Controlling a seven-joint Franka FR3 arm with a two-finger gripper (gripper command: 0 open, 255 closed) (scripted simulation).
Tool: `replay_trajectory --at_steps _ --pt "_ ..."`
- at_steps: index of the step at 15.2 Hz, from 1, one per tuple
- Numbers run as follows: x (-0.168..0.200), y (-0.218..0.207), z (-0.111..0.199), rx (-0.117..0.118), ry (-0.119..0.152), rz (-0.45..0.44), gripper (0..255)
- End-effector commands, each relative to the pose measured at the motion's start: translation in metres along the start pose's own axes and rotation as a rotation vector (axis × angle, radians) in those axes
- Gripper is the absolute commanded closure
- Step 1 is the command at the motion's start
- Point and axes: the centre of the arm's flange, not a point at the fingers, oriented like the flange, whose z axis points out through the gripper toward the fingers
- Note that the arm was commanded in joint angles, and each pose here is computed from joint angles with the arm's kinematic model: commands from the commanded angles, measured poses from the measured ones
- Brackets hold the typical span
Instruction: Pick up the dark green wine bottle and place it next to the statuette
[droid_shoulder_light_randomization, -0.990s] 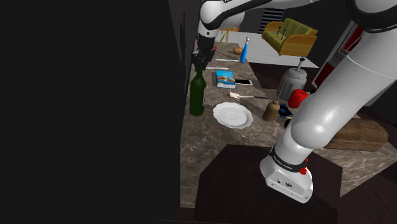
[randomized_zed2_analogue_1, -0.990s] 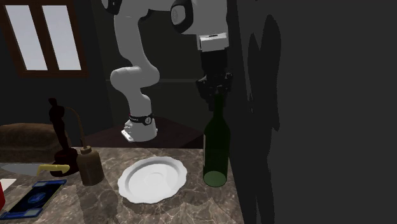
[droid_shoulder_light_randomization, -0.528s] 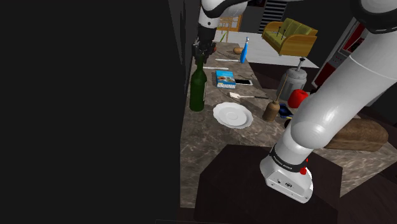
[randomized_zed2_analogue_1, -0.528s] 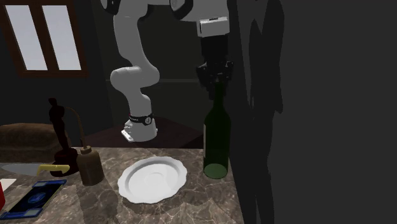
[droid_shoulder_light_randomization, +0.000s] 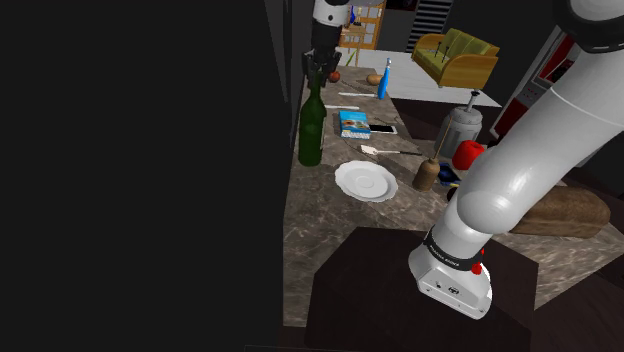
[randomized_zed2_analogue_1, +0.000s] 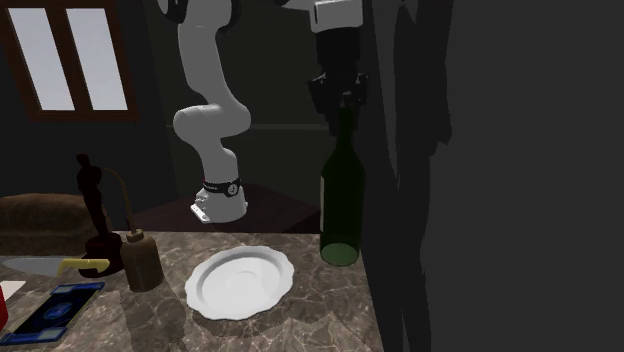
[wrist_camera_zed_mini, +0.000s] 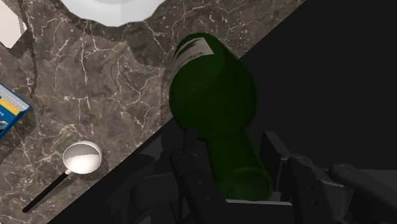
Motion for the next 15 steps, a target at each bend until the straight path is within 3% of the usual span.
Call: replay_trajectory --at_steps 1,15 --pt "0.001 -0.001 -0.012 0.0 0.0 0.0 255" --pt "0.007 -0.005 -0.086 0.0 0.0 0.0 255"
